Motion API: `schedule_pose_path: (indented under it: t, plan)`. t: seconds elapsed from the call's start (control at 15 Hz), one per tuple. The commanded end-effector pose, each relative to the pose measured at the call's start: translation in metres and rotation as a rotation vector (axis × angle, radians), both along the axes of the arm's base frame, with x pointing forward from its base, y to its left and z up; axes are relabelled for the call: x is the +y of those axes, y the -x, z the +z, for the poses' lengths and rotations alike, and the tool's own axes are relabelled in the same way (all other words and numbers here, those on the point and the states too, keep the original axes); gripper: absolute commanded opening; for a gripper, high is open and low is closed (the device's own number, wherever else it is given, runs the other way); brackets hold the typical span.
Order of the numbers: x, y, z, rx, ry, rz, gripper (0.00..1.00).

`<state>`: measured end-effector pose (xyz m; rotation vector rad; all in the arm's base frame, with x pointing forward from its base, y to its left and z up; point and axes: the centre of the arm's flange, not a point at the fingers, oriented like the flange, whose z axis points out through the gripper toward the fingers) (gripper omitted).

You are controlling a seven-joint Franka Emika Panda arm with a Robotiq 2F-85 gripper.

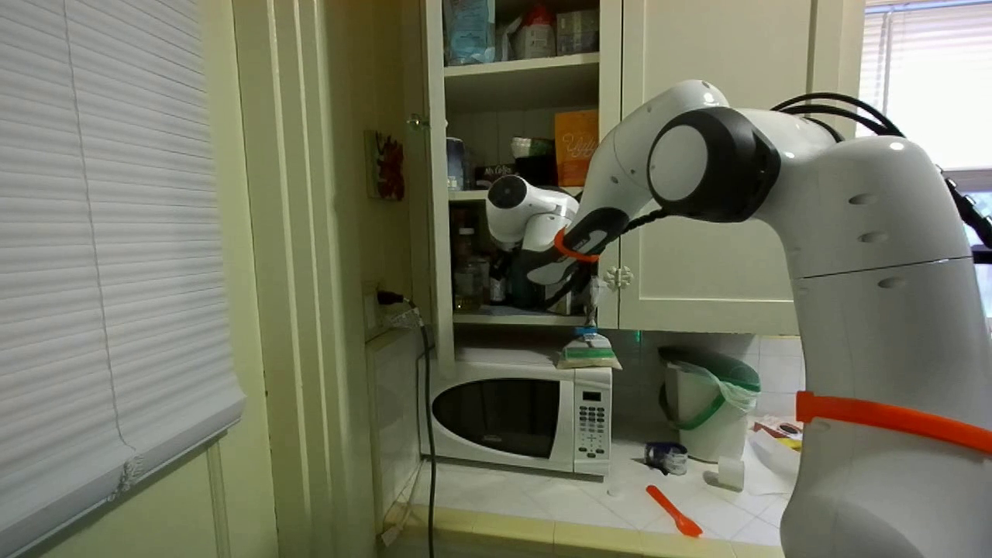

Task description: Remove the cup from the cupboard

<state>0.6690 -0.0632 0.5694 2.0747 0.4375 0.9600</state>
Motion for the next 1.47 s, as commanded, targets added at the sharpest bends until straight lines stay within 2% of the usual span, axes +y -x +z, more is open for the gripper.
schedule_pose_path:
  t: [0.0,0.07,0.27,0.8,0.93,1.13,1.4]
  plan:
    - [-0.005,-0.007,0.010,0.047,-0.039,-0.043,1.00]
    - [-0.006,-0.009,0.011,0.061,-0.048,-0.054,0.98]
    - [-0.009,-0.012,0.014,0.098,-0.065,-0.078,0.68]
    - [-0.009,-0.013,0.027,0.160,-0.074,-0.089,0.05]
    - [-0.007,-0.011,0.026,0.190,-0.077,-0.090,0.00]
    - [-0.006,-0.010,0.017,0.244,-0.092,-0.101,0.01]
    - [-0.005,-0.009,0.013,0.274,-0.110,-0.104,0.01]
